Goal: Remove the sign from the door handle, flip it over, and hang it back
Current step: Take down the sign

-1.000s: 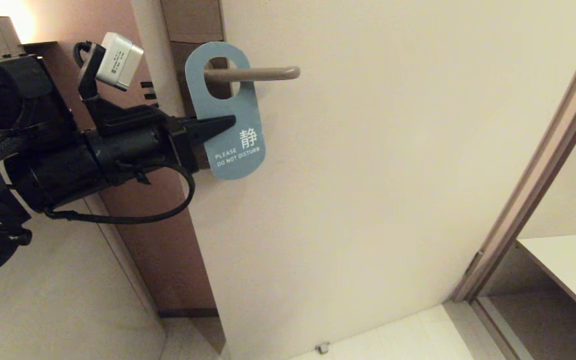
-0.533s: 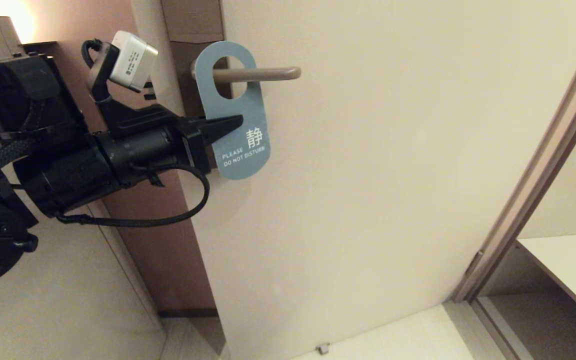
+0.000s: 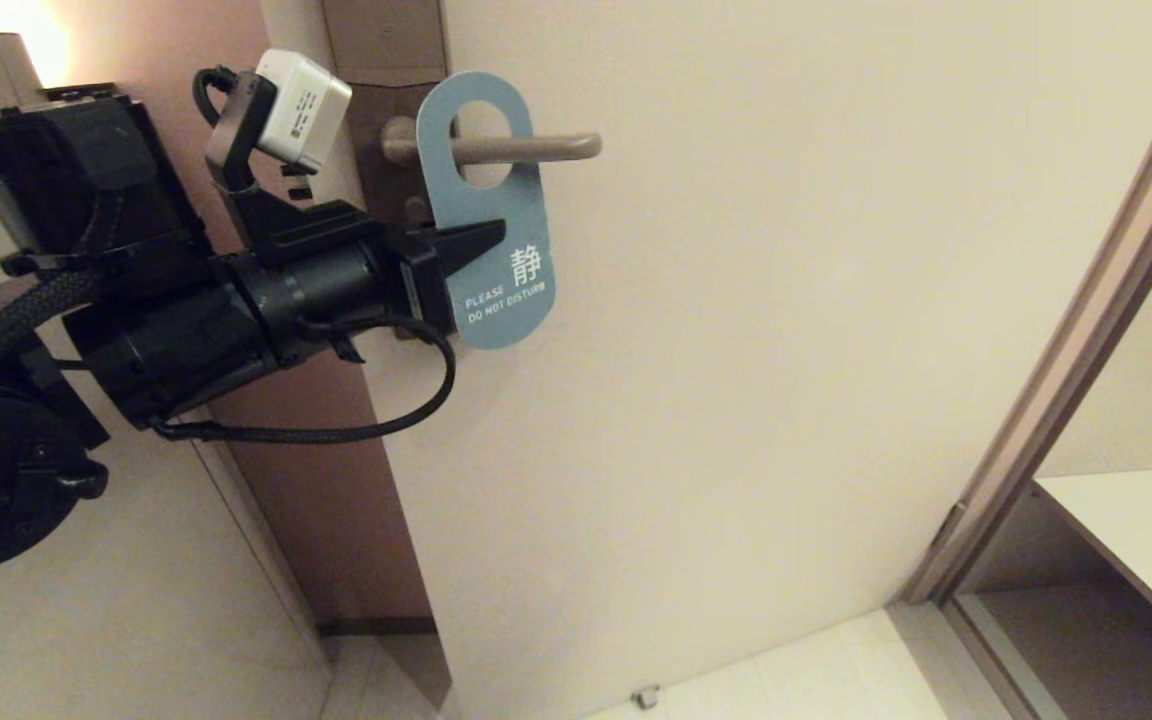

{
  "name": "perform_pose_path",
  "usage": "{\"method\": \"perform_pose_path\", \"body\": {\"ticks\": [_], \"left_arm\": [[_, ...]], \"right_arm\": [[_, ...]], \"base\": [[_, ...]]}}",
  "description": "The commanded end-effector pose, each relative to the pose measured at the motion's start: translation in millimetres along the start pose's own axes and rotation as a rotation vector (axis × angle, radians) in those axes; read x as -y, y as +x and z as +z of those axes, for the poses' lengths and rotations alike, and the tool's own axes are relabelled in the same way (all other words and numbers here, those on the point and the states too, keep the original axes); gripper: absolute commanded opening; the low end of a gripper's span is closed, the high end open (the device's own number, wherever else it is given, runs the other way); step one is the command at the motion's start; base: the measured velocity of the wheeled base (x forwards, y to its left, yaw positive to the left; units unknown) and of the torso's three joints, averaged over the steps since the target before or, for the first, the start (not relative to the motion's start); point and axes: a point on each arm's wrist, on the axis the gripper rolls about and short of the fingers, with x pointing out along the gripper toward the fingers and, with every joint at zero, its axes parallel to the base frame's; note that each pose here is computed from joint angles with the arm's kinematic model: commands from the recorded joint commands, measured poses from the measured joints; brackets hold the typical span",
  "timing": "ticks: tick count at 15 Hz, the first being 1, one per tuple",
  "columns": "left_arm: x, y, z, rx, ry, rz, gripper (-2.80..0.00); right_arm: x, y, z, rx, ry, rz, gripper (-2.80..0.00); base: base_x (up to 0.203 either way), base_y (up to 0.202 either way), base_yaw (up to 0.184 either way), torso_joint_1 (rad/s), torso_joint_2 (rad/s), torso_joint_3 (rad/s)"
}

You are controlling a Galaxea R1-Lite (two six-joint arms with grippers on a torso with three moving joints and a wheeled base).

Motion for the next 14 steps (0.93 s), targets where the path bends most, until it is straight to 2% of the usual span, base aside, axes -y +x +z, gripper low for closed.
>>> {"method": "perform_pose_path", "body": {"ticks": [1, 7, 14], "left_arm": [[-2.2, 7, -3, -0.003, -0.002, 0.001, -2.80], [-5.3, 24, -7, -0.009, 0.003, 0.008, -2.80], [13.1, 36, 1, -0.007, 0.033, 0.083, -2.80]], "right_arm": [[0, 0, 0, 0.000, 0.001, 0.000, -2.80], [0, 0, 0, 0.000, 0.001, 0.000, -2.80], [0, 0, 0, 0.000, 0.001, 0.000, -2.80]], "base": [[0.000, 0.000, 0.000, 0.000, 0.00, 0.000], [0.000, 0.000, 0.000, 0.000, 0.00, 0.000], [0.000, 0.000, 0.000, 0.000, 0.00, 0.000]]}}
